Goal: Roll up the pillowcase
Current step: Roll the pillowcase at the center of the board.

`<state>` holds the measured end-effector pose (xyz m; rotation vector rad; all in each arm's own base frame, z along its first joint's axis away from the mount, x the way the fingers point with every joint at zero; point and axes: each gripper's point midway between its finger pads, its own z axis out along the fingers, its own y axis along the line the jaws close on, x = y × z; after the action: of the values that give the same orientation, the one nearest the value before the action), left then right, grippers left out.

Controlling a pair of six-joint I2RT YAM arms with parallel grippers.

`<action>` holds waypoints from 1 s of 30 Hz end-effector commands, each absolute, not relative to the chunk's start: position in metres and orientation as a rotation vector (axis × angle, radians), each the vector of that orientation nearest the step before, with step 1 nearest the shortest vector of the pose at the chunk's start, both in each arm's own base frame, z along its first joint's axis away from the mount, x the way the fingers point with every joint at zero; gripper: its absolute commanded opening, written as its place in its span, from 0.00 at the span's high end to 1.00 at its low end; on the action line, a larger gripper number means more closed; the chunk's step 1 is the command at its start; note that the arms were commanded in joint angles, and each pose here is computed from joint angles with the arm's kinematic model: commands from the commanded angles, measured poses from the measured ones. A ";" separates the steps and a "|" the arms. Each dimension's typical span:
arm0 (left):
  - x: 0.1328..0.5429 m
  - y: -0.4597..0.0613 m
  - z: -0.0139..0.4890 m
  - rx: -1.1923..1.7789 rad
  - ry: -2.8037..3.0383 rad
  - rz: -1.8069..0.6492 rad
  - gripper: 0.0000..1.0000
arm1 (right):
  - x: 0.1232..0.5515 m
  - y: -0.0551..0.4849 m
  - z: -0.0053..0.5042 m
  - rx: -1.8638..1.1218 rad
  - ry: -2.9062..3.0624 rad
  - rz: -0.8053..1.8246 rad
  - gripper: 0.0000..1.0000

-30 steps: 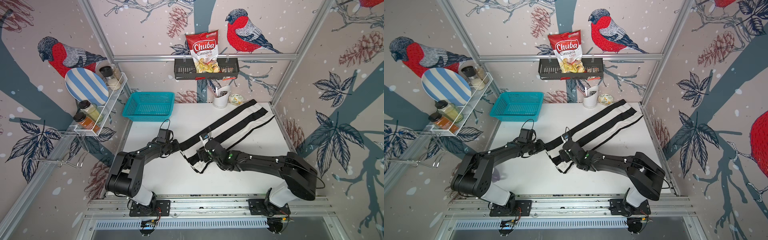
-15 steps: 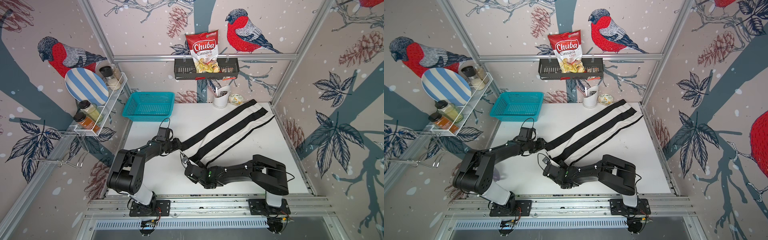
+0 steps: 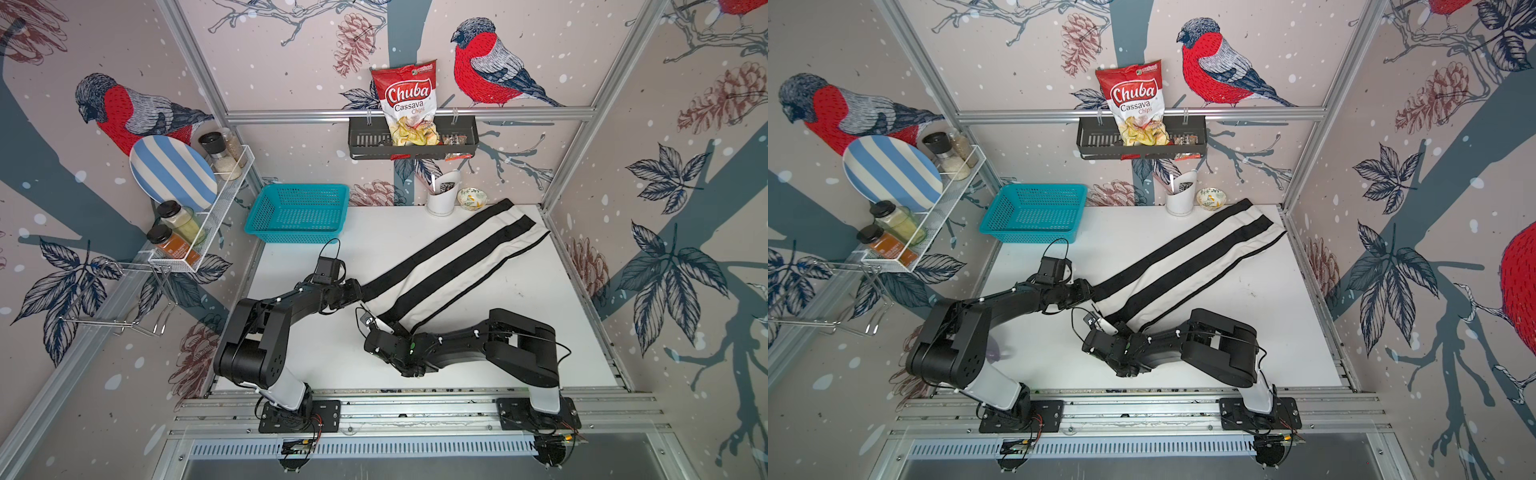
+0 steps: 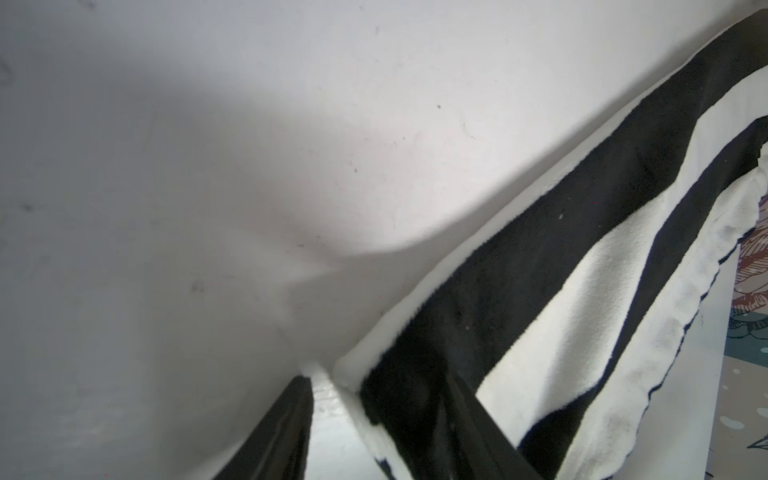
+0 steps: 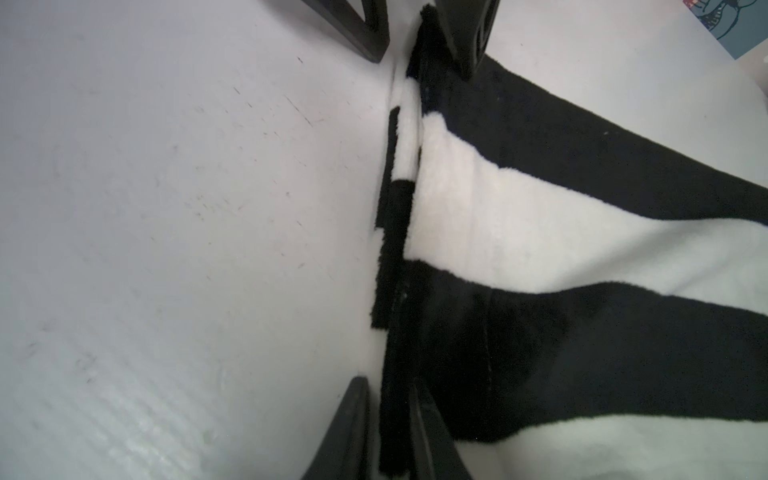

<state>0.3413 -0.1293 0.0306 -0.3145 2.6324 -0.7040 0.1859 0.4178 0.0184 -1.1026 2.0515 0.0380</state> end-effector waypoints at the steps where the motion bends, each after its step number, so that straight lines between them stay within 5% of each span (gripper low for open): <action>1: 0.342 -0.126 0.022 -0.316 2.662 -0.676 0.57 | 0.175 0.412 0.005 -1.192 2.090 0.027 0.88; 3: 0.347 -0.128 0.022 -0.320 2.652 -0.686 0.71 | 0.173 0.415 0.006 -1.205 2.088 0.040 0.98; 7: 0.357 -0.127 0.025 -0.326 2.636 -0.670 1.00 | 0.167 0.425 0.013 -1.220 2.084 0.091 1.00; 17: 0.368 -0.121 0.079 -0.345 2.564 -0.673 1.00 | 0.156 0.452 0.064 -1.124 2.118 0.376 1.00; 30: 0.395 -0.161 0.117 -0.394 2.475 -0.904 1.00 | 0.202 0.407 0.094 -0.893 2.172 0.420 1.00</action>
<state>0.3839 -0.1502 0.1080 -0.3839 2.5248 -0.8438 0.1975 0.4153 0.0913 -0.9360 2.1513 0.4109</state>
